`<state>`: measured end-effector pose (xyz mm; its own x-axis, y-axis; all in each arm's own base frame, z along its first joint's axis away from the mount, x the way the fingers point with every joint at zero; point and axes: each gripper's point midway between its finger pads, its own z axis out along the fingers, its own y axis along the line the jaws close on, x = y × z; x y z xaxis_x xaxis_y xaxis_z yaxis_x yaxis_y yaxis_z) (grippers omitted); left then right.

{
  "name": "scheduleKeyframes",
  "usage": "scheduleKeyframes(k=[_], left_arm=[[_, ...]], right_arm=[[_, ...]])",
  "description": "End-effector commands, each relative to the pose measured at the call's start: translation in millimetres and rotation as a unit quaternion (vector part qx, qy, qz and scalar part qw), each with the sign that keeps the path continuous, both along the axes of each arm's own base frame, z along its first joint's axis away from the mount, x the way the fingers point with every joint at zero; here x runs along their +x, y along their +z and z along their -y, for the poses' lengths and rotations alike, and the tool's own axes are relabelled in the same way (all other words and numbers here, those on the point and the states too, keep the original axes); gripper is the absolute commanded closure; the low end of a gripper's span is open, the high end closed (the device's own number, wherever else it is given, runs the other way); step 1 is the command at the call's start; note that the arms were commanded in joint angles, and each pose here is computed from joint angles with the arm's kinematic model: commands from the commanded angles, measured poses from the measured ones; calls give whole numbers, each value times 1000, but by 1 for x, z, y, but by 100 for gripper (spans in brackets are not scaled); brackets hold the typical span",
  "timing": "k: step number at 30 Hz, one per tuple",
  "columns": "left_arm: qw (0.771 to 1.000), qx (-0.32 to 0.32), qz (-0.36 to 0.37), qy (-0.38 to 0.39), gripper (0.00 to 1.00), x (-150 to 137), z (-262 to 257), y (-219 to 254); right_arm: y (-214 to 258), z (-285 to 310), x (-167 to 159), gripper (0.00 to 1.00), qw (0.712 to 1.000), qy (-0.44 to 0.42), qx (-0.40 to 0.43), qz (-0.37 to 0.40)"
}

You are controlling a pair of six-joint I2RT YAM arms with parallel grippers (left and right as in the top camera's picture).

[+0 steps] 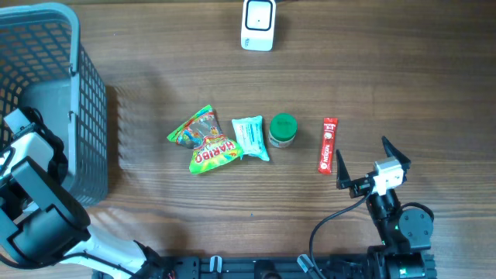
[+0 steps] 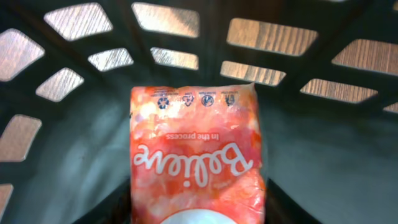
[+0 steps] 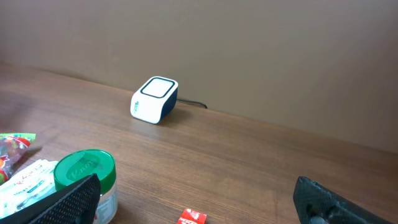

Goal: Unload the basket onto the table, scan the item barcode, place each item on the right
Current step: 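Reach the left gripper into the basket and grasp the red-orange Bellime pack, then carry the Bellime pack with the left gripper and place it above the wipes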

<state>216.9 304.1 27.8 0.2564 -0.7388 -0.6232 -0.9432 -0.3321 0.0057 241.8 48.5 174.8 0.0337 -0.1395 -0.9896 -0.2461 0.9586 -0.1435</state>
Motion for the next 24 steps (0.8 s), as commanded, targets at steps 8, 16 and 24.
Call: scheduleKeyframes(k=[8, 16, 24], left_arm=[[993, -23, 101, -62, 59, 34, 6, 71], [923, 39, 346, -165, 55, 69, 43, 261], [772, 5, 502, -391, 55, 84, 198, 384]], right_arm=[[1, 2, 0, 0, 1000, -6, -5, 5], [1, 2, 0, 0, 1000, -6, -5, 5], [1, 2, 0, 0, 1000, -6, -5, 5]])
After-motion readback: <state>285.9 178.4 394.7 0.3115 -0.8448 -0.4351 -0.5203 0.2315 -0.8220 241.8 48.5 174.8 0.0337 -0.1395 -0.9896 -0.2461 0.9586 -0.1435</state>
